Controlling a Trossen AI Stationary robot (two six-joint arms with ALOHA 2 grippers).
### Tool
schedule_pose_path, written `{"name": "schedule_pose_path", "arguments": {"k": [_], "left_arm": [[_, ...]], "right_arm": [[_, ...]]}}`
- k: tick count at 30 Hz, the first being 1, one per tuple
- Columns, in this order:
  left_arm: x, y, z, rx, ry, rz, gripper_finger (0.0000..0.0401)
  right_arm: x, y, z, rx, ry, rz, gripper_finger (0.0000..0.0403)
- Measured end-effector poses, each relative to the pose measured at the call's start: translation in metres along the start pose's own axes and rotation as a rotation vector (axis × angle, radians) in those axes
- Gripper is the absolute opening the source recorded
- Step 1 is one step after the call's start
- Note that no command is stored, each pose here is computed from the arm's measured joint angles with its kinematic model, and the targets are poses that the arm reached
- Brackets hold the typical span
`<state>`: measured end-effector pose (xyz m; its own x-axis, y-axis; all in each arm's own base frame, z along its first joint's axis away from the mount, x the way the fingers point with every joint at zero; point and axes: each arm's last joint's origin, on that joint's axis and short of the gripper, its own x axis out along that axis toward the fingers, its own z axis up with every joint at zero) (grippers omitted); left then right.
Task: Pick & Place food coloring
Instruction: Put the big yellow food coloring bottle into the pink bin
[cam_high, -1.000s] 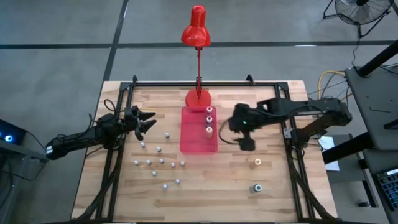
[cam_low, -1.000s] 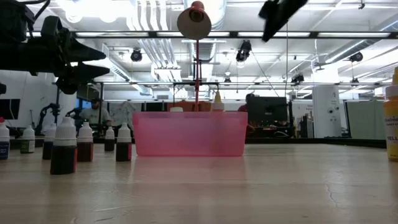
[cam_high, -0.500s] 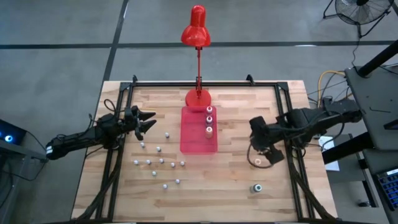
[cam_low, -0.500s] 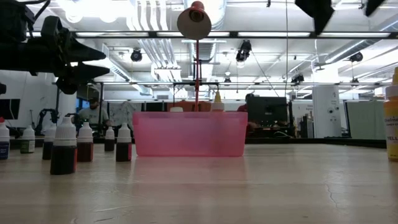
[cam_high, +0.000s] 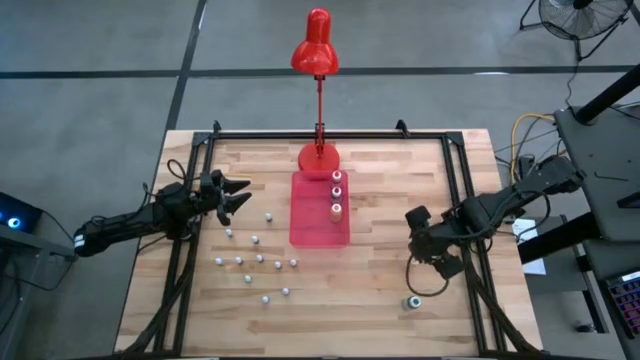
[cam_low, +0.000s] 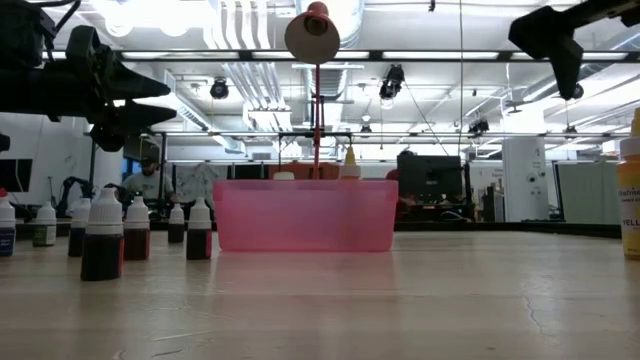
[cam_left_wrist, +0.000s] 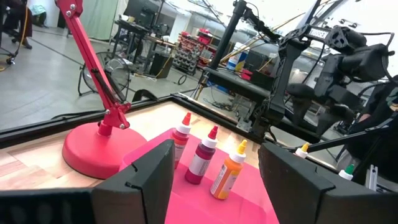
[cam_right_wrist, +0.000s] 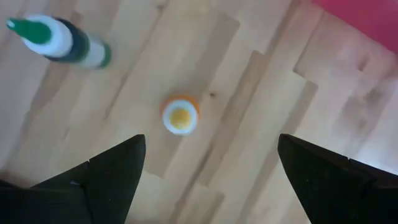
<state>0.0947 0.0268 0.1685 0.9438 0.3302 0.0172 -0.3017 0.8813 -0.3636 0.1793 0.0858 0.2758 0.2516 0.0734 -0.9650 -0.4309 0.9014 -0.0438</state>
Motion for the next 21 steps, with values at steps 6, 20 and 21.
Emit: {"name": "schedule_pose_path", "arguments": {"k": [6,20,21], "left_arm": [[0.0,0.0,0.0,0.0,0.0,0.0,0.0204],[0.0,0.0,0.0,0.0,0.0,0.0,0.0204],[0.0,0.0,0.0,0.0,0.0,0.0,0.0204]], "right_arm": [[0.019,0.01,-0.005,-0.037,0.004,0.011,0.0359],[0.054,0.014,-0.012,0.006,-0.042,0.042,0.0359],[0.056,0.014,-0.013,0.005,-0.046,0.043,0.0359]]}}
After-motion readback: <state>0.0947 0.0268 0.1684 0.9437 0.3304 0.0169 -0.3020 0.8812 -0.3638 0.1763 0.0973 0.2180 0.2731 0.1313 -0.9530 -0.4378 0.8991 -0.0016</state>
